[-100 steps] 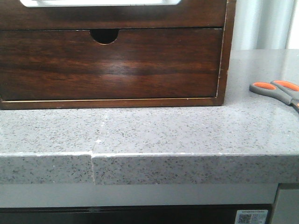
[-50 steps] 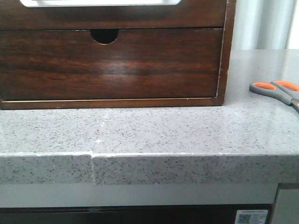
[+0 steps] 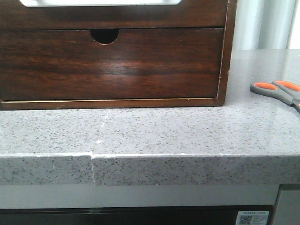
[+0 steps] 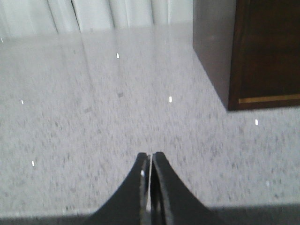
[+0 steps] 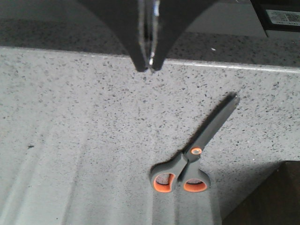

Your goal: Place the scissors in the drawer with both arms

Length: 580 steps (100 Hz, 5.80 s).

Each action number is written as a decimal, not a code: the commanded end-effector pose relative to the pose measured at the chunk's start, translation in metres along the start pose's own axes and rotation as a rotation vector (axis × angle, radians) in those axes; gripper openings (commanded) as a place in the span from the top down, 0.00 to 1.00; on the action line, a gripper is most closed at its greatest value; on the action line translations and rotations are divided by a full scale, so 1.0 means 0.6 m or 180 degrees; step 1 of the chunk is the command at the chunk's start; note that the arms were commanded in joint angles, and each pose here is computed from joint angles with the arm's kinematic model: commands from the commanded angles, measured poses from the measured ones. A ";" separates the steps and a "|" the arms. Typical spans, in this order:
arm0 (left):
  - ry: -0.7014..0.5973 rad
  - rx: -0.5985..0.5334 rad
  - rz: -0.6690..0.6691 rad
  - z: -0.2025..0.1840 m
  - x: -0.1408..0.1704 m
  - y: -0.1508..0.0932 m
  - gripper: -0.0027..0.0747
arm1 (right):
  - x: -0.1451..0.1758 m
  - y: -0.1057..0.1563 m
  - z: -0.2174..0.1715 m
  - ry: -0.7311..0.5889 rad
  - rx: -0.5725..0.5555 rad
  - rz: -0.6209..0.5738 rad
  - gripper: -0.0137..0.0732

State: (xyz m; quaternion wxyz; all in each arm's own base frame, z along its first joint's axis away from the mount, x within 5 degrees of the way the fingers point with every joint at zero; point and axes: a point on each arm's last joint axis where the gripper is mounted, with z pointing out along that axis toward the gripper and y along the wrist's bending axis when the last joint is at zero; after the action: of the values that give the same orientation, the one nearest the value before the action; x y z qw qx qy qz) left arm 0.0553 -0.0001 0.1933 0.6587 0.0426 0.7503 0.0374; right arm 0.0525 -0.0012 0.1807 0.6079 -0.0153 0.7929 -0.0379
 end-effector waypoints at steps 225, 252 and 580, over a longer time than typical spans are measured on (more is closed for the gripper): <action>-0.1334 -0.0082 -0.0279 -0.023 -0.201 0.023 0.99 | -0.191 -0.011 -0.025 -0.0617 -0.0084 0.0416 0.92; -0.1140 0.0167 -0.0289 0.003 -0.216 0.015 0.99 | -0.201 -0.012 -0.016 -0.0481 -0.0109 0.0431 0.92; -0.1307 0.1651 0.4100 0.165 -0.286 -0.168 0.99 | -0.188 -0.003 -0.015 -0.0203 -0.0294 0.0395 0.92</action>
State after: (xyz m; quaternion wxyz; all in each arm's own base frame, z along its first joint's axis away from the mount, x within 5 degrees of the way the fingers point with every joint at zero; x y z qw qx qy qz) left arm 0.1833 -0.1204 0.3173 0.5589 0.6612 0.4371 0.2436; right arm 0.0704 0.0069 0.2748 0.5961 0.0040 0.8016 0.0452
